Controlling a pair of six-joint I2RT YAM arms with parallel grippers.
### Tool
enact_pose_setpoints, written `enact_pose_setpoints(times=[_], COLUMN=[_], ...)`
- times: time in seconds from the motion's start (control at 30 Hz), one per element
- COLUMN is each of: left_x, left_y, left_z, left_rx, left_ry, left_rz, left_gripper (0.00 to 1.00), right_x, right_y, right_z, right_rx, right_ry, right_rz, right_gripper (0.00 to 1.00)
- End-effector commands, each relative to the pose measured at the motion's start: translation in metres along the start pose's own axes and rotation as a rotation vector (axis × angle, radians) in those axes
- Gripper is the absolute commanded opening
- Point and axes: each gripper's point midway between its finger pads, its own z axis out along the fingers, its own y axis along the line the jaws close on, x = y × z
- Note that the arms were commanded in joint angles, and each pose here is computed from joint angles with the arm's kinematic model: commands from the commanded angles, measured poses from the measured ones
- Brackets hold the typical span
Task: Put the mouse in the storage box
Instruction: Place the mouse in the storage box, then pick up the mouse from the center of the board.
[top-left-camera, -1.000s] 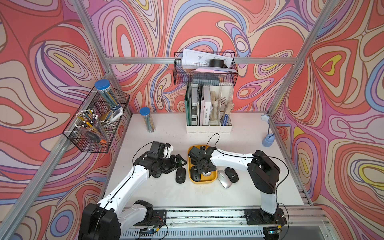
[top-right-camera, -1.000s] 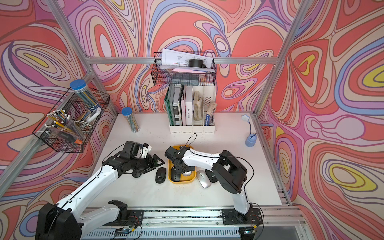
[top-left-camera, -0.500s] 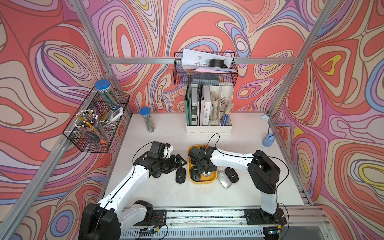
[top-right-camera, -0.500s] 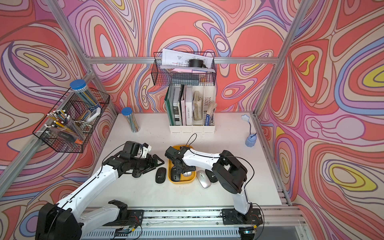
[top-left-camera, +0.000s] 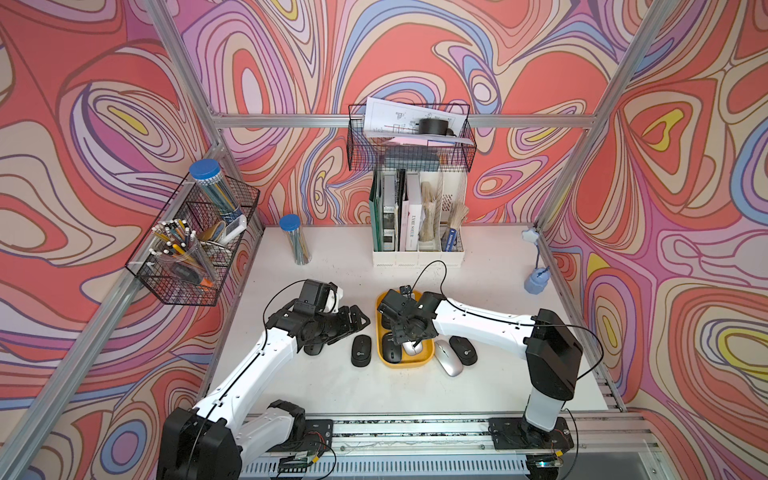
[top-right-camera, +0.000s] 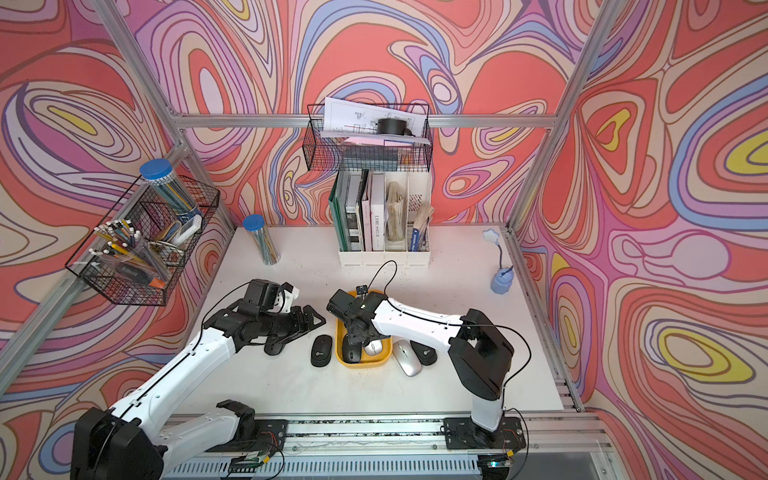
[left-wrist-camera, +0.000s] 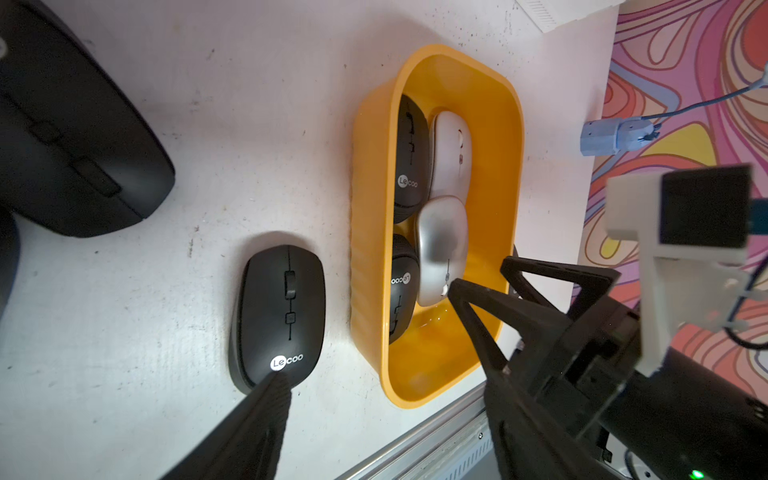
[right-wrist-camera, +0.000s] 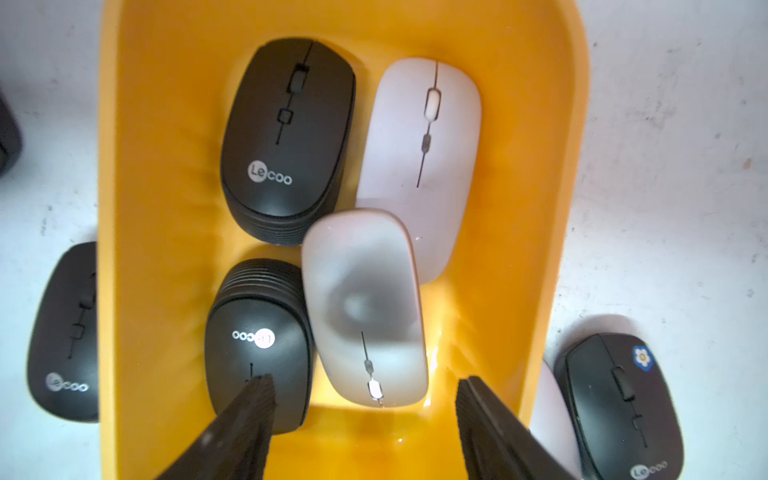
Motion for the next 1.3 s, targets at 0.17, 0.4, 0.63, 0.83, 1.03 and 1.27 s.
enact_pose_setpoints(times=[0.17, 0.4, 0.63, 0.83, 1.03, 1.27], left_x=[0.010, 0.030, 0.036, 0.039, 0.041, 0.036], left_y=[0.021, 0.035, 0.050, 0.042, 0.043, 0.050], left_z=[0.000, 0.010, 0.023, 0.044, 0.056, 0.063], left_rx=[-0.149, -0.313, -0.389, -0.351, -0.370, -0.429], left_ry=[0.082, 0.176, 0.236, 0.263, 0.295, 0.317], left_rz=[0.008, 0.098, 0.094, 0.102, 0.125, 0.134], left_gripper=[0.80, 0.82, 0.82, 0.82, 0.82, 0.82], right_x=[-0.006, -0.004, 0.001, 0.006, 0.014, 0.026], right_y=[-0.011, -0.011, -0.022, -0.028, -0.017, 0.009], right_z=[-0.024, -0.040, -0.051, -0.048, -0.056, -0.067], right_rx=[-0.022, -0.101, -0.112, -0.091, -0.197, -0.409], right_ry=[-0.081, -0.121, -0.148, -0.143, -0.129, -0.119], right_rz=[0.021, 0.032, 0.024, 0.007, -0.008, -0.050], right_gripper=[0.71, 0.74, 0.74, 0.75, 0.77, 0.77])
